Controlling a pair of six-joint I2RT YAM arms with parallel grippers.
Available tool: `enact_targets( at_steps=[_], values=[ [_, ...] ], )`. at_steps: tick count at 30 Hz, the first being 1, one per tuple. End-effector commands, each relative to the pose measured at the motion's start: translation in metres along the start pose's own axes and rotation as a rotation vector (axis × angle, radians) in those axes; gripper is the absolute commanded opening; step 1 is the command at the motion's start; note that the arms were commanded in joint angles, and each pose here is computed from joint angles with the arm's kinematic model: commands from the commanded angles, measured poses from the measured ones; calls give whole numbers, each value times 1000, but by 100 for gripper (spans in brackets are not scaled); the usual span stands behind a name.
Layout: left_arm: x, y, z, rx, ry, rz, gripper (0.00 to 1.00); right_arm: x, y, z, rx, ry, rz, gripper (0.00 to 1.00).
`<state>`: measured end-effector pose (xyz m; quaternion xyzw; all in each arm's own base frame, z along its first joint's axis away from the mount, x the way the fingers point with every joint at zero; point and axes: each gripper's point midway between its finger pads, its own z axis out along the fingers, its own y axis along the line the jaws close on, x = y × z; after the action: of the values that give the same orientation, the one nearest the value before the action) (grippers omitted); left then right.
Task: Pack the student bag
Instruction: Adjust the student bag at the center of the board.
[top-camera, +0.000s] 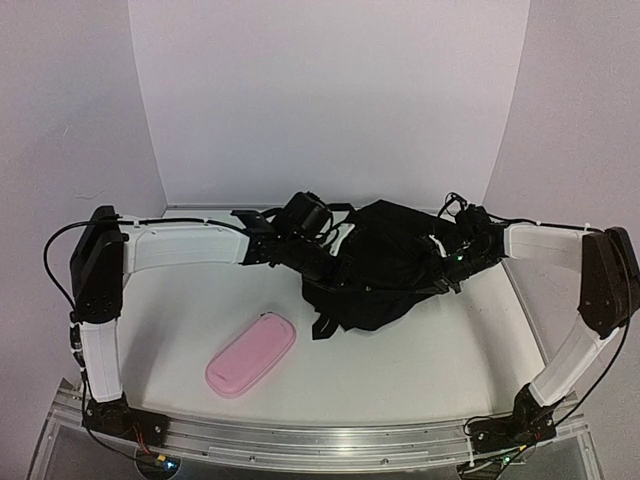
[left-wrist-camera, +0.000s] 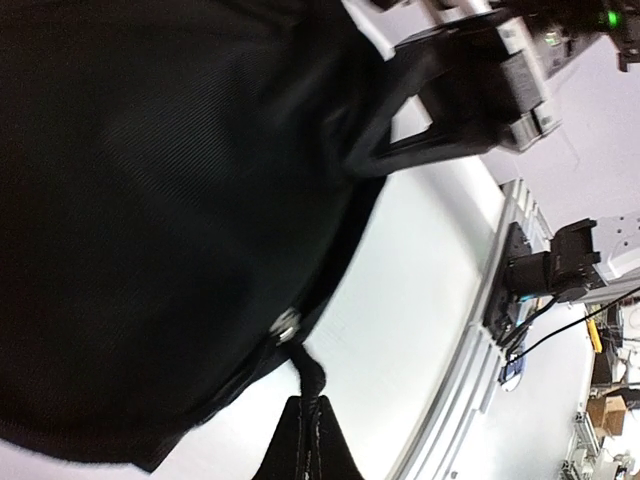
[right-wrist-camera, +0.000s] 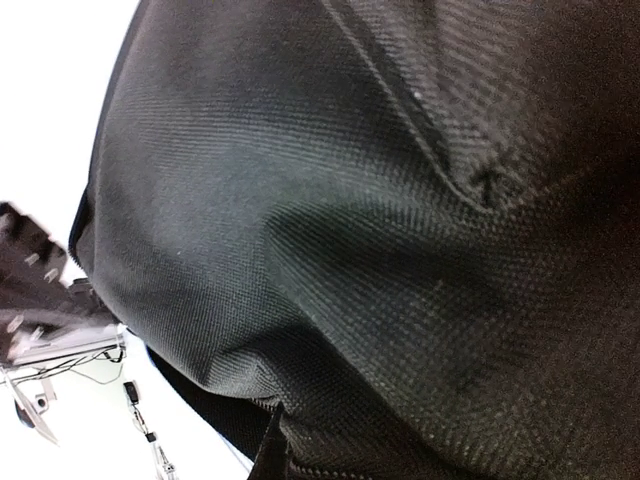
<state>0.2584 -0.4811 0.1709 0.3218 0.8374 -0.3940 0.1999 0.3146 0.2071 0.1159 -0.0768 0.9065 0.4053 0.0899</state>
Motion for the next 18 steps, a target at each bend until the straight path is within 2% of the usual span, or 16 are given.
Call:
enact_targets(
  at_steps=[1,5,9,18],
  values=[
    [-30,-27,7,71,-46,46,0,-12,7,-4,32,-21,-61,0],
    [-34,-30,15,81,-46,28,0,-12,9,-3,25,-20,-63,0],
    [-27,-15,8,16,-47,10,0,-14,5,-6,53,-31,-73,0],
    [-11,42,-69,-136,-137,-107,0,-18,-33,-22,154,-51,-68,0]
  ],
)
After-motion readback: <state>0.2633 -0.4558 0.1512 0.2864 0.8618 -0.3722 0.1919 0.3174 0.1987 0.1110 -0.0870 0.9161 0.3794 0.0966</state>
